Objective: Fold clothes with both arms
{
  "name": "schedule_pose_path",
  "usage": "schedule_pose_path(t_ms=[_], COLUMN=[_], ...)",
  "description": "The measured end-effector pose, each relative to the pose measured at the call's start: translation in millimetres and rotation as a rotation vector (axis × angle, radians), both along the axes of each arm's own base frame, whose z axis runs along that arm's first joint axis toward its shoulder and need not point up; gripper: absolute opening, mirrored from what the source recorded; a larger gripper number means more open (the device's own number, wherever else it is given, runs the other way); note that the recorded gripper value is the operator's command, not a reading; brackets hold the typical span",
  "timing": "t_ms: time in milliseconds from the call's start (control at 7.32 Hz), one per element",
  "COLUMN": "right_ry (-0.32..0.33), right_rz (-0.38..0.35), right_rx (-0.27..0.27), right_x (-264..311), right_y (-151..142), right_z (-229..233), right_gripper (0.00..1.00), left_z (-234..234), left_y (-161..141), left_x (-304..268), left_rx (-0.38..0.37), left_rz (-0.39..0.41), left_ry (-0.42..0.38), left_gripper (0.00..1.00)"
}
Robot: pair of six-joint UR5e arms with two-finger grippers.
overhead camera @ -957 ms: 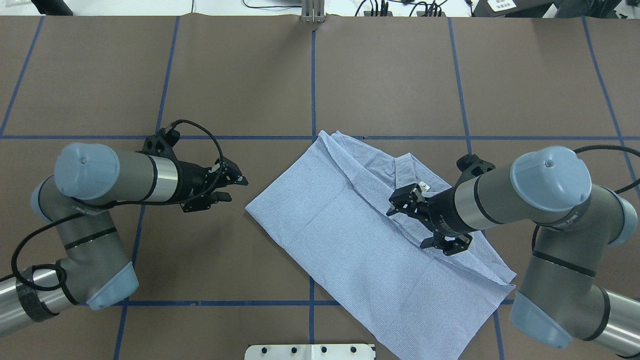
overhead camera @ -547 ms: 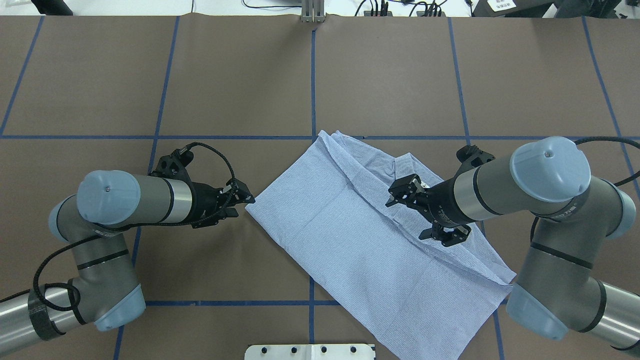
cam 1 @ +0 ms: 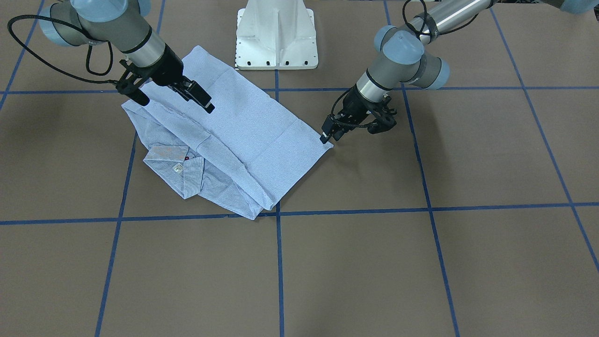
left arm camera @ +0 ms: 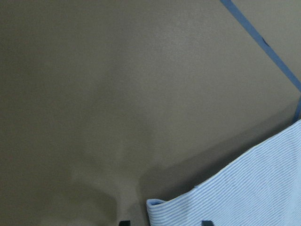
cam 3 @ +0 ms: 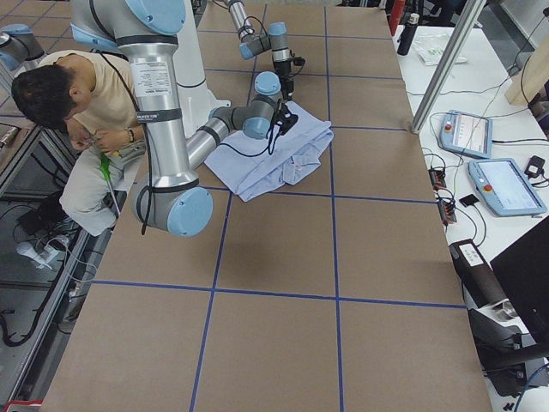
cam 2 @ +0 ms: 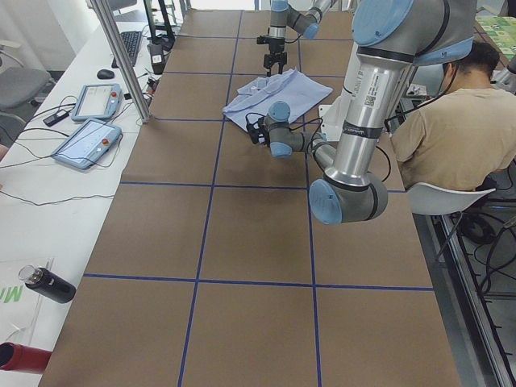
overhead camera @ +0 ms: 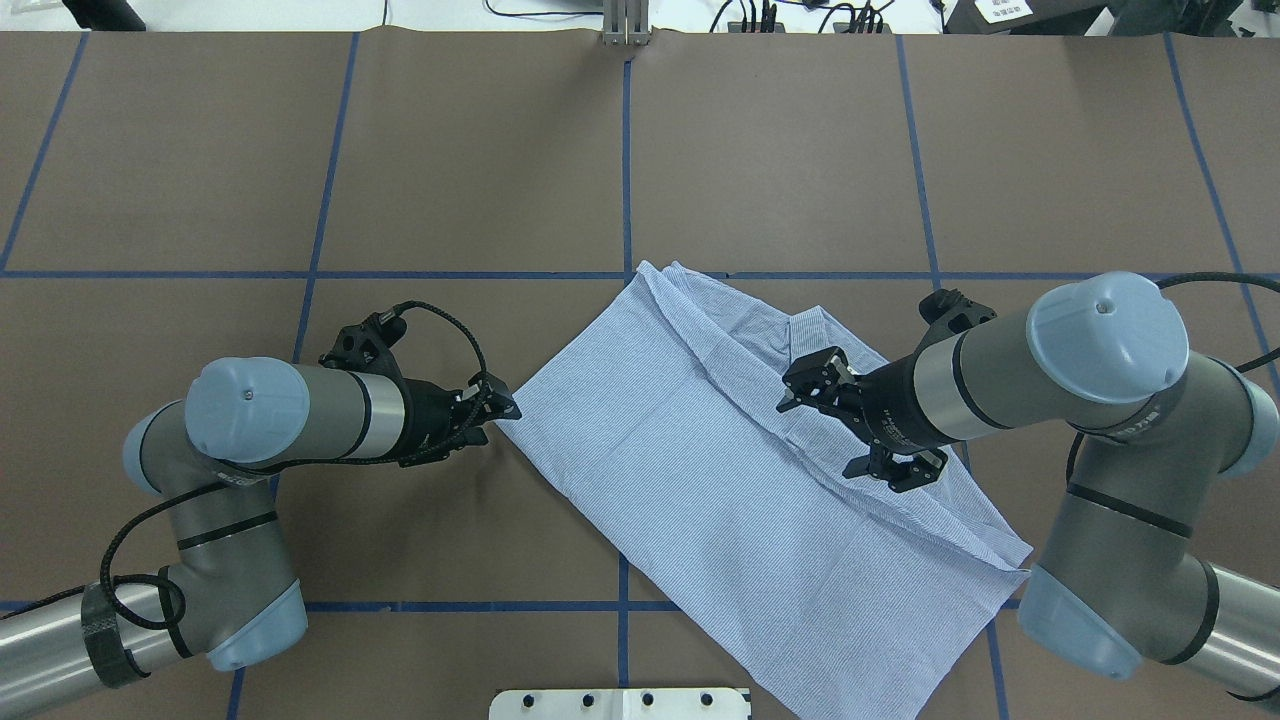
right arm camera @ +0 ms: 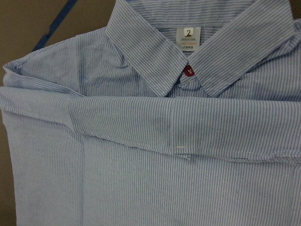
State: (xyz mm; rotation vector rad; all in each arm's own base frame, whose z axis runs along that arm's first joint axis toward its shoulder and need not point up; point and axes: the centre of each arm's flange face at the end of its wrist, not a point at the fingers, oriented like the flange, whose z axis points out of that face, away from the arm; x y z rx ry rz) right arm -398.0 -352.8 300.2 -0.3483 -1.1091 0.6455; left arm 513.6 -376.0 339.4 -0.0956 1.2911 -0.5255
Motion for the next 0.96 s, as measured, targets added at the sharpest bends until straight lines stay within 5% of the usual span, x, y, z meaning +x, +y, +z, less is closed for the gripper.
schedule_pose_path(t_ms=[547,683,820,957], right_ry=[0.0,0.0,-0.002,-0.002], right_rz=[0.005,0.005,0.005,0.005], right_rx=[0.0,-0.001,-0.001,-0.002], right_x=[3.7,4.2,5.0,5.8], right_y=[-1.4,-1.7,-1.8,-1.9], right_z=[-0.4,-0.6,-1.2,-1.6], right_gripper=[1.0,1.0,1.0,1.0], left_z=[0.1,-0.3,-1.0,-2.2], left_y=[0.2,-0.4,-0.8,-0.6], left_x=[10.3,12.0,13.3,14.8], left_rx=[-0.002,-0.003,-0.001,0.003], left_rz=[0.006,0.006,0.001,-0.009], left_ry=[-0.006,-0.006,-0.006,-0.007], left_gripper=[0.46,0.29,0.0,0.0])
